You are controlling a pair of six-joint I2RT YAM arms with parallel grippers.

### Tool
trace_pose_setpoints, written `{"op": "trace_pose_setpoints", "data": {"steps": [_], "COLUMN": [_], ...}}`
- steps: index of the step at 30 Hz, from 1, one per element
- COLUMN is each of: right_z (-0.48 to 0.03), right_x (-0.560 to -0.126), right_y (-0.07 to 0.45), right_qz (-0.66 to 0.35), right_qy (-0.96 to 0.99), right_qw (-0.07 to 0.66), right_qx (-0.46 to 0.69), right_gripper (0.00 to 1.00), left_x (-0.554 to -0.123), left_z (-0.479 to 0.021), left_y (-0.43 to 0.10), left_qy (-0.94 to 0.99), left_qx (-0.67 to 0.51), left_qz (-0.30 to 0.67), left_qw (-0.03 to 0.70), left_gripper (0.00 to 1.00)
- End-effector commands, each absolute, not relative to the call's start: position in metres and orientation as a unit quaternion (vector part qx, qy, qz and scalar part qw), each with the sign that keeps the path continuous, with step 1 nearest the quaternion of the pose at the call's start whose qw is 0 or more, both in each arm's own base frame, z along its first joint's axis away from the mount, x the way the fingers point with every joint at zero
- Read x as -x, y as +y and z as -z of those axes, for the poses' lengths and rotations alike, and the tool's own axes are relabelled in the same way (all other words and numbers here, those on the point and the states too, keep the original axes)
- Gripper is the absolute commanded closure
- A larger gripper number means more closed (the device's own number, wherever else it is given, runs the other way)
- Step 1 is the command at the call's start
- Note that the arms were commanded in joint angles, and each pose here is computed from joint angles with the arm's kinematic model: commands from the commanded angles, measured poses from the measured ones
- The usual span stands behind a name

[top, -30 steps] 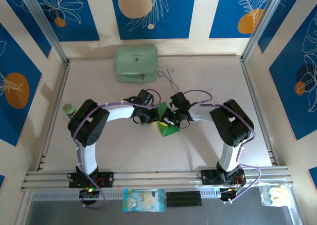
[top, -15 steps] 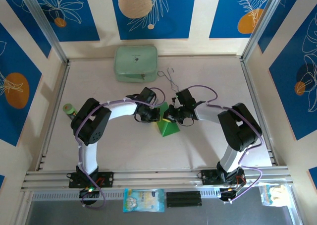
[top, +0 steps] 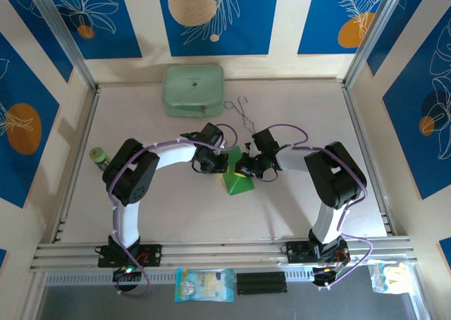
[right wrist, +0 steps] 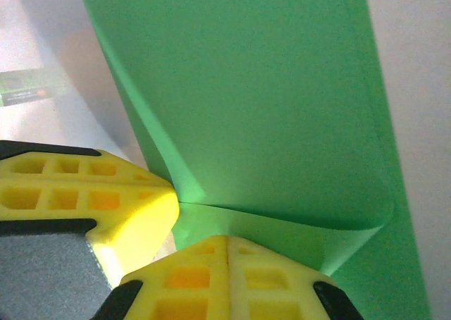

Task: Fold a paper plane with a square sheet of paper (pick it up from the middle)
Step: Fold the triangle a second time at the center of the table.

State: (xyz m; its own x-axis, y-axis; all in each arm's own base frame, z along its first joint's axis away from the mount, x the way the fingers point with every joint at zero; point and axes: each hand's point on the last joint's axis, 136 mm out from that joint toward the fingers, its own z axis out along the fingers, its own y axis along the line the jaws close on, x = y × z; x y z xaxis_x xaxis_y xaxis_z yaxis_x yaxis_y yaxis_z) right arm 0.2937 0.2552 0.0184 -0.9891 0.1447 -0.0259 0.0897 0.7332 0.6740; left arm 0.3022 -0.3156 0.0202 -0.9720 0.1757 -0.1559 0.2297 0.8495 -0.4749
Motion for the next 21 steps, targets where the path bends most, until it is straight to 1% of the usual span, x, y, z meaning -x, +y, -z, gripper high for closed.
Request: {"op": "trace_pose_setpoints", "data": {"steps": [1, 7, 12, 14, 17, 20, 21], "right_z": [-0.001, 0.016, 0.021, 0.019, 0.018, 0.019, 0.018], "right_x": [-0.283, -0.274, -0.270, -0.269, -0.266, -0.262, -0.260], "right_y": [0.243, 0.228, 0.226, 0.228, 0.228, 0.227, 0.228], "right_qz": [-0.337, -0.316, -0.313, -0.309, -0.291, -0.275, -0.270], "right_qy": [0.939, 0.945, 0.944, 0.945, 0.946, 0.943, 0.942], "right_qw": [0.024, 0.019, 0.015, 0.016, 0.018, 0.016, 0.015], "right_qx": [-0.072, -0.087, -0.099, -0.108, -0.143, -0.187, -0.198], "right_gripper": [0.96, 0.97, 0.97, 0.97, 0.98, 0.98, 0.98], "left_x": [-0.288, -0.288, -0.294, -0.300, -0.312, -0.318, -0.316], "left_z": [0.012, 0.014, 0.008, -0.004, -0.035, -0.064, -0.070], "left_y": [-0.291, -0.288, -0.293, -0.301, -0.314, -0.322, -0.322], "left_qy": [0.977, 0.979, 0.976, 0.973, 0.964, 0.955, 0.953], "left_qx": [-0.095, -0.094, -0.101, -0.106, -0.105, -0.085, -0.072], "left_qz": [0.188, 0.182, 0.190, 0.204, 0.238, 0.270, 0.279], "left_qw": [0.017, 0.017, 0.025, 0.035, 0.062, 0.090, 0.096], "left_gripper": [1.00, 1.00, 1.00, 1.00, 1.00, 0.97, 0.94]}}
